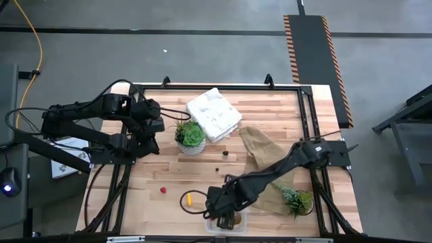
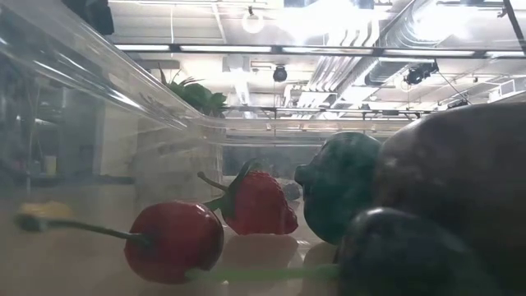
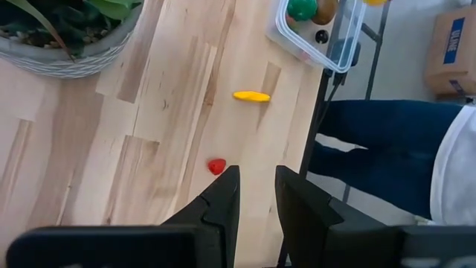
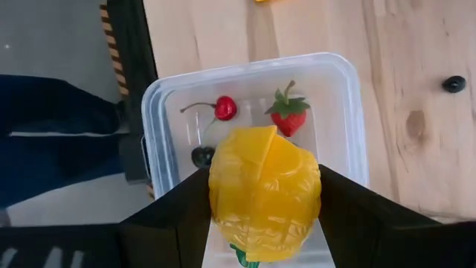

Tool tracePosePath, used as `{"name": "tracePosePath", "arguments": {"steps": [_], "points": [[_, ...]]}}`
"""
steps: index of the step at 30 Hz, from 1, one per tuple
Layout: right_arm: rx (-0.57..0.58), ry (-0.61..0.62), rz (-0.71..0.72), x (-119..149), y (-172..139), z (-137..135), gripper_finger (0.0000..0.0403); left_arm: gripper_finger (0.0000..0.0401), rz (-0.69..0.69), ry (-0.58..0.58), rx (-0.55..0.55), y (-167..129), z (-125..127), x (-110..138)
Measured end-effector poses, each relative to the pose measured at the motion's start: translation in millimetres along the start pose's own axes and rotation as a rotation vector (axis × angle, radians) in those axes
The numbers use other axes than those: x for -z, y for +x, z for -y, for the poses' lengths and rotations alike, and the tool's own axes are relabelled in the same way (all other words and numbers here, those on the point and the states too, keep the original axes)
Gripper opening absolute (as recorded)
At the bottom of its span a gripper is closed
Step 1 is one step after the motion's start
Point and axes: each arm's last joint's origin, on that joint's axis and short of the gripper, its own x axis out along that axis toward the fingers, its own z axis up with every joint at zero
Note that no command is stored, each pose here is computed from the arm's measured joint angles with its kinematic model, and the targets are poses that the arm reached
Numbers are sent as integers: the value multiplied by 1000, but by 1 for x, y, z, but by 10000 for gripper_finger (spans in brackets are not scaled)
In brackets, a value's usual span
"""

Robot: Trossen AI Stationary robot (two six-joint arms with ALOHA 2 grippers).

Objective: Pick and placing Produce into tupperware
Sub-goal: Put the yellow pineapple into the transparent bin

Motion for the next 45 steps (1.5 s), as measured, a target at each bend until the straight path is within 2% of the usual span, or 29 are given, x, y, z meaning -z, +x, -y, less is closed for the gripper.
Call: {"name": "tracePosePath", "arguments": {"steps": [6, 13, 27, 45], "points": [[8, -7, -6, -1, 22, -5, 195, 76, 8, -2, -15, 0, -1, 0], [12, -7, -8, -1, 23, -5, 195, 76, 9, -2, -19, 0, -1, 0], [44, 11, -106, 5, 57, -6, 195, 76, 29, 4, -41, 0, -1, -2], [26, 13, -117, 6, 58, -8, 195, 76, 32, 6, -40, 0, -1, -2]]}}
